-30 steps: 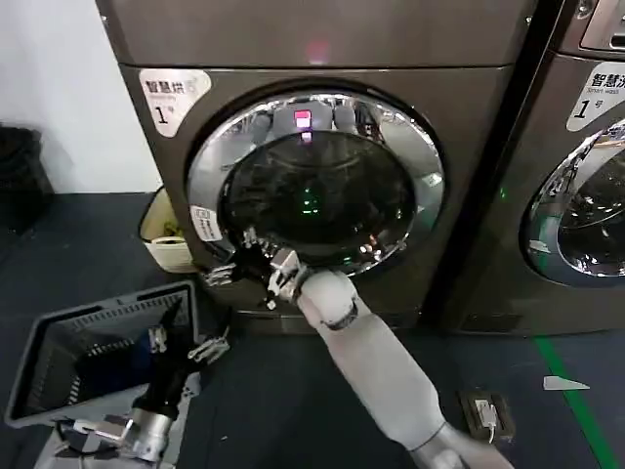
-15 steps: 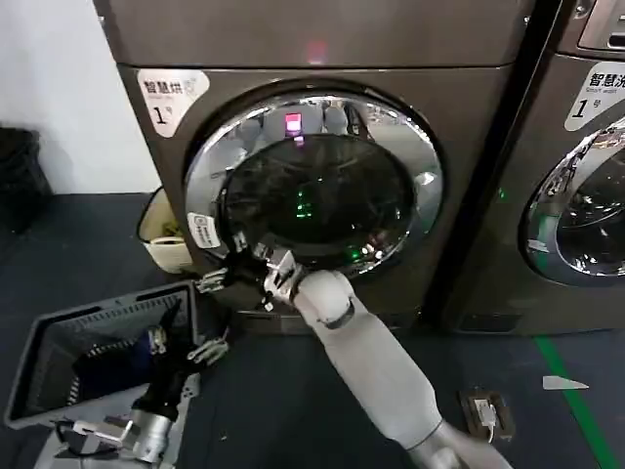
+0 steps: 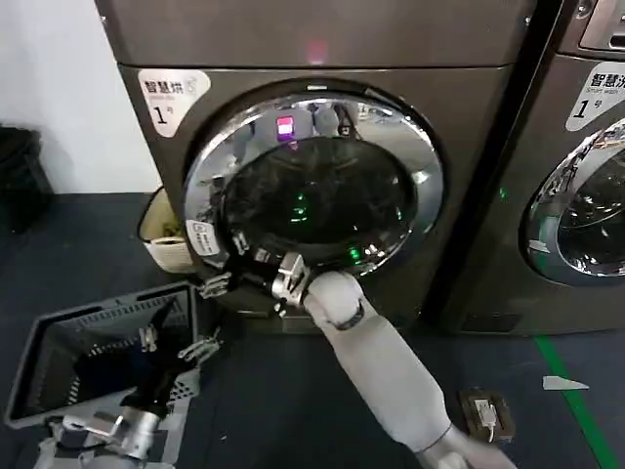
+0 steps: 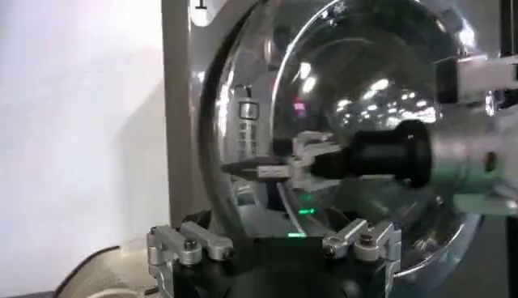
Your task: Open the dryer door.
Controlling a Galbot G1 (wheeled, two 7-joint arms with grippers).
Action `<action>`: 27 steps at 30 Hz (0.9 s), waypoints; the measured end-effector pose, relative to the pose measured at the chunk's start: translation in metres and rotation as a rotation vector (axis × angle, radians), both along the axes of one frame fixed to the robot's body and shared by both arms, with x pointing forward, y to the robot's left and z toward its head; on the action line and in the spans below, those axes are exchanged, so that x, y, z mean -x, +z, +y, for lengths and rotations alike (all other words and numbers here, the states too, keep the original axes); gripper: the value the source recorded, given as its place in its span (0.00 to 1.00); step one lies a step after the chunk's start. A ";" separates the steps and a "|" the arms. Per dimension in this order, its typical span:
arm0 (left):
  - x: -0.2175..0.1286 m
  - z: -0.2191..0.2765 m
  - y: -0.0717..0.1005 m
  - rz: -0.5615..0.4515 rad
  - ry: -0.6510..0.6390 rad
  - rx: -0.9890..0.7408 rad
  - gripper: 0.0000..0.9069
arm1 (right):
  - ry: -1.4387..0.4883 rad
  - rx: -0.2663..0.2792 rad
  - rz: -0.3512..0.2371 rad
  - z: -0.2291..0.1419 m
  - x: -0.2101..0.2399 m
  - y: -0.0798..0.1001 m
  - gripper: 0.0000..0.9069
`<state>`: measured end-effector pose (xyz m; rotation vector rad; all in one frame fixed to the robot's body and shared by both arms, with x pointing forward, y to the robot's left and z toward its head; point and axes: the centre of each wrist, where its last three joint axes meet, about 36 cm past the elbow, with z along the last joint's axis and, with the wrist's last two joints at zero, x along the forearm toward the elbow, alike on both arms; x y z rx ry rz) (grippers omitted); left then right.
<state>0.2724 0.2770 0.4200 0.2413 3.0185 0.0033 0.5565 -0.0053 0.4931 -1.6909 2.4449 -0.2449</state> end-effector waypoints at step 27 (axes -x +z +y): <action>0.007 0.071 0.013 0.020 0.109 -0.081 1.00 | 0.158 -0.052 0.040 -0.031 0.005 -0.001 1.00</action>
